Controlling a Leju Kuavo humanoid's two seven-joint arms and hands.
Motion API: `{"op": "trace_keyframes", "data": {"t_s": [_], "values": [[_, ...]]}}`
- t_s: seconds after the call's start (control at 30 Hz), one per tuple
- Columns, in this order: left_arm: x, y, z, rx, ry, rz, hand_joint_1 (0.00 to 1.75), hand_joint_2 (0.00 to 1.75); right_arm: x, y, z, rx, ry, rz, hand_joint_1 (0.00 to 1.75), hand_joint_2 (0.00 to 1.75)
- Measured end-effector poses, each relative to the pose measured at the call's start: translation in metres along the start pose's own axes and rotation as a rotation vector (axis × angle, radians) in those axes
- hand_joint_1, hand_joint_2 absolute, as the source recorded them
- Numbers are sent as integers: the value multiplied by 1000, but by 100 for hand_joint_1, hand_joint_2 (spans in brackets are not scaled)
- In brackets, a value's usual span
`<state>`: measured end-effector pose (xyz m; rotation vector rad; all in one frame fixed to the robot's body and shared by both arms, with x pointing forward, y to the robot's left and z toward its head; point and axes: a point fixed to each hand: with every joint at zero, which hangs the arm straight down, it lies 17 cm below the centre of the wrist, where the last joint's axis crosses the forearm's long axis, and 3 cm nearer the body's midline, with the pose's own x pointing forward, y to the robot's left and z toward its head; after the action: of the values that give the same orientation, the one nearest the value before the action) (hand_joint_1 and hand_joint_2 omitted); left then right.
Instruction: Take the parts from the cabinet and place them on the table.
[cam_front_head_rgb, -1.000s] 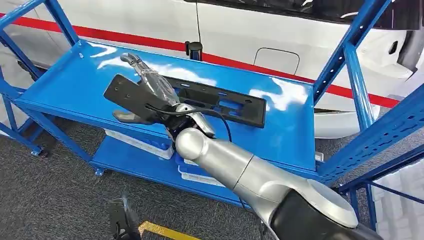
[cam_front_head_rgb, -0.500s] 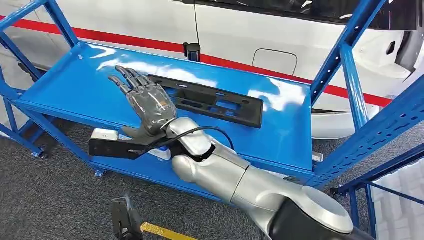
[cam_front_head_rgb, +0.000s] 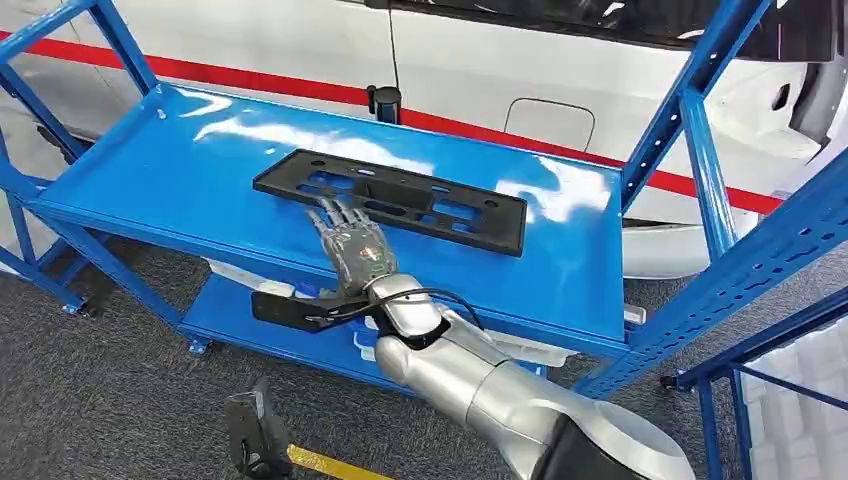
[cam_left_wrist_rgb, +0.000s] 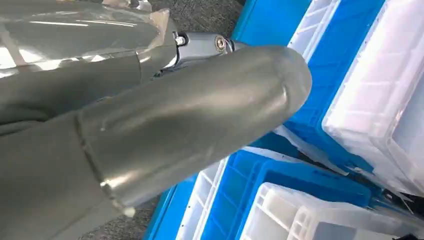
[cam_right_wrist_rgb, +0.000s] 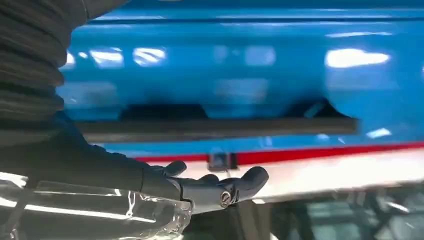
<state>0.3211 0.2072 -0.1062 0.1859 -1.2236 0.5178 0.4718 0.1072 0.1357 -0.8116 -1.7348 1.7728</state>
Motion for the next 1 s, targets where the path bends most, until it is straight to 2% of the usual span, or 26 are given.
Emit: {"op": "trace_keyframes", "data": {"t_s": [0.17, 0.37, 0.77, 1.0], "values": [[2, -5, 0, -26, -8, 0, 0, 0, -45, 18, 7, 45, 131, -6, 0, 175], [3, -4, -1, -26, -10, -3, 0, 0, -86, 24, 13, 60, 235, 8, 0, 175], [2, -1, -2, -16, -8, -13, 0, 0, -121, 12, 14, 43, 323, 7, 0, 175], [0, 3, -1, -3, -5, -20, 0, 0, -140, -25, 3, -44, 347, -3, 0, 175]]}}
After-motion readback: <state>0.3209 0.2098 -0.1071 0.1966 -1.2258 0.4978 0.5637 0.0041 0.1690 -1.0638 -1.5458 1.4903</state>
